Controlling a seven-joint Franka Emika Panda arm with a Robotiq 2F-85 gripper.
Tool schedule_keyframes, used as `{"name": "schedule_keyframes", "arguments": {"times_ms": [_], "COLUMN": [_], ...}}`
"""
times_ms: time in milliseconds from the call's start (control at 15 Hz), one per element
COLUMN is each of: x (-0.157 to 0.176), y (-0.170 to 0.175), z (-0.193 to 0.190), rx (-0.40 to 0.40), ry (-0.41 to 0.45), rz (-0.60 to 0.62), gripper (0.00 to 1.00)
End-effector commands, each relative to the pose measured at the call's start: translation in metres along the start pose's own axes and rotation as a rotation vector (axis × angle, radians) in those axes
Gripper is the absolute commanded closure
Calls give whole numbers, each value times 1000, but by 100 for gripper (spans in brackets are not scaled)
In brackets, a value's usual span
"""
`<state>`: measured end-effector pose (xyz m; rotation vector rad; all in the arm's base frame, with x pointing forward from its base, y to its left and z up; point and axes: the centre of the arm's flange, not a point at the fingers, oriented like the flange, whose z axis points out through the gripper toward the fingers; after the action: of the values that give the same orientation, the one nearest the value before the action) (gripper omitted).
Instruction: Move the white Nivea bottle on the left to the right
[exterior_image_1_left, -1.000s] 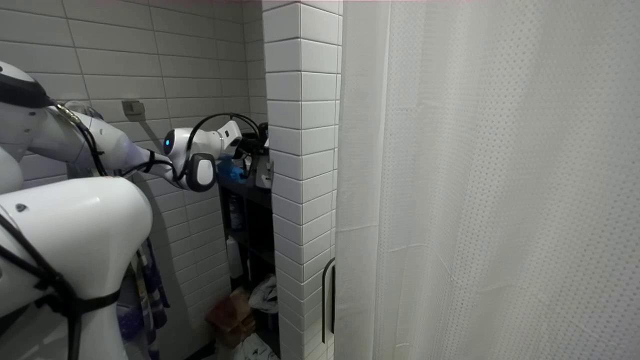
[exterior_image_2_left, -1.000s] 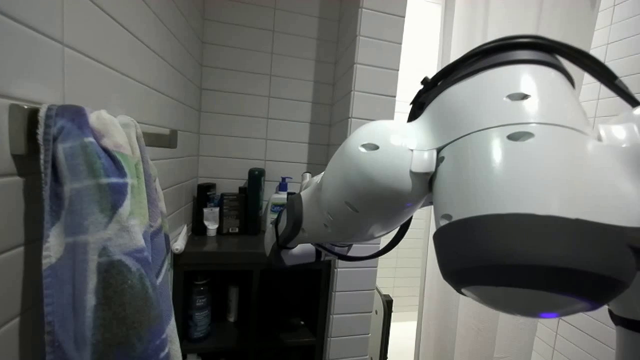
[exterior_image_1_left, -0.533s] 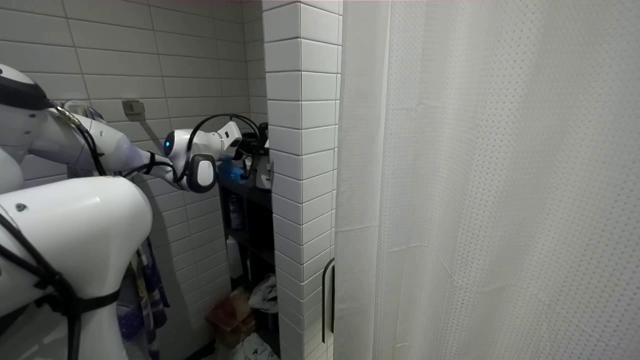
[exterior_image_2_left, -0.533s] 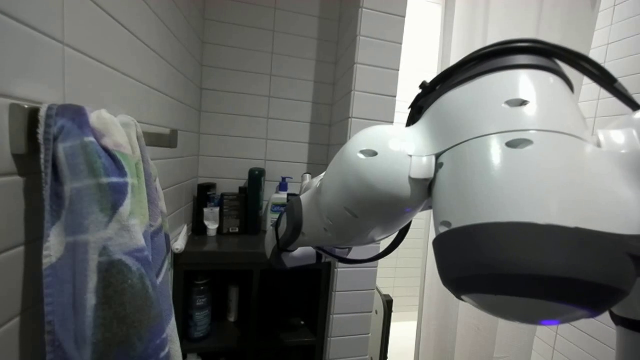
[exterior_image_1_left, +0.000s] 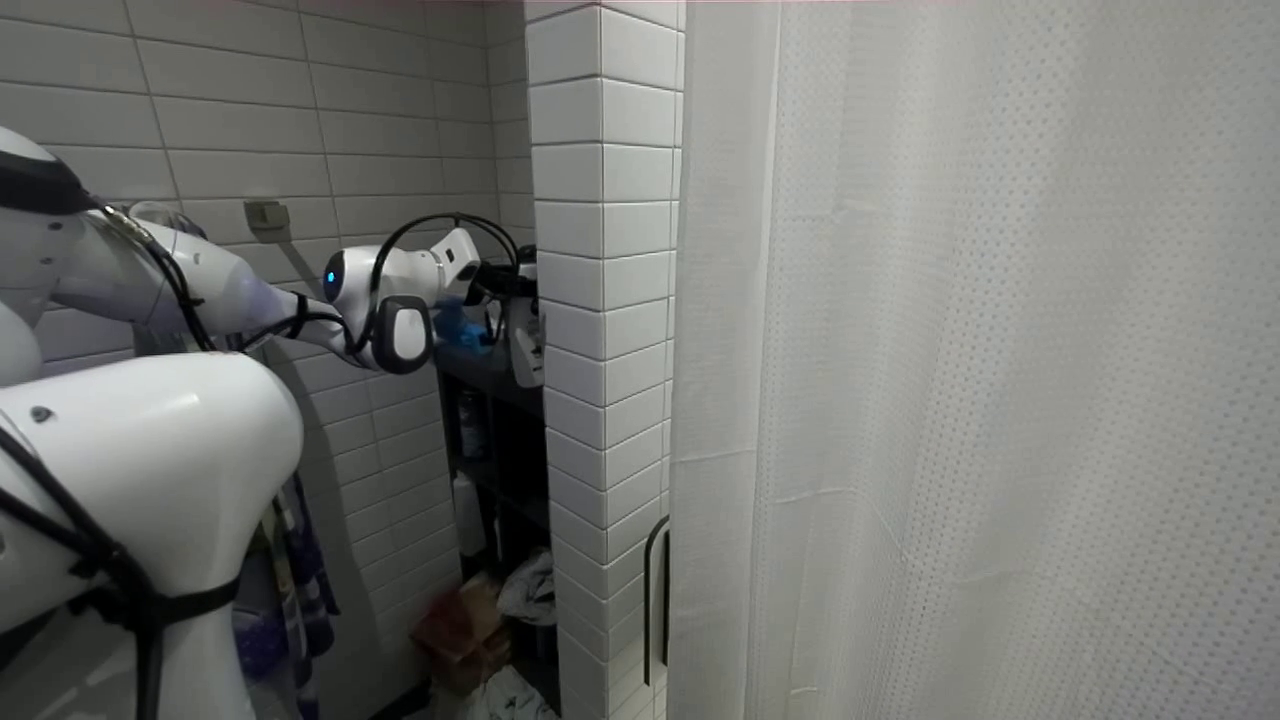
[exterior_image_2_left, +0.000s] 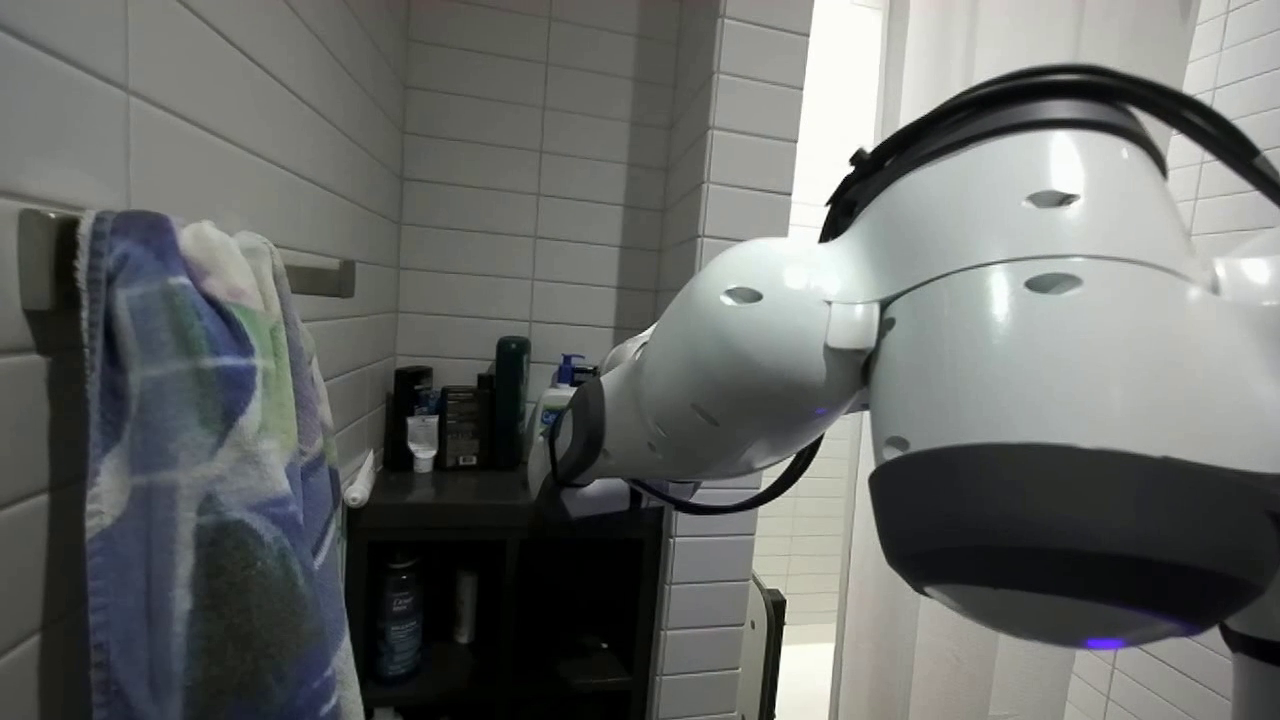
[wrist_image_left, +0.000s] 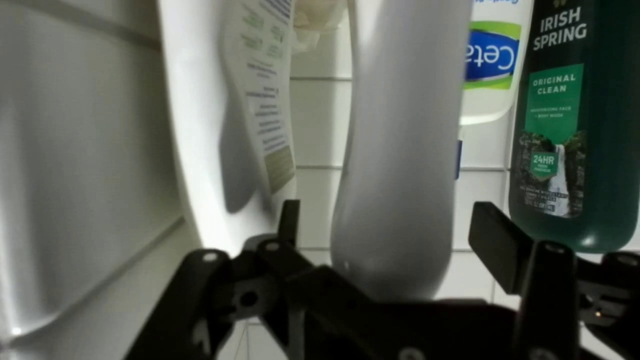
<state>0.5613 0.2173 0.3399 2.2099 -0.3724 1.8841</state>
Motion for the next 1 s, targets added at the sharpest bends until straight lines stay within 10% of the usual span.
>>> {"name": "schedule_keyframes", "arguments": {"times_ms": [0, 933], "x": [6, 2], "y": [-12, -27], "z": [-8, -46], "rx": [1, 38], "ry": [41, 23], "rz": [7, 26], "gripper": [0, 0]}}
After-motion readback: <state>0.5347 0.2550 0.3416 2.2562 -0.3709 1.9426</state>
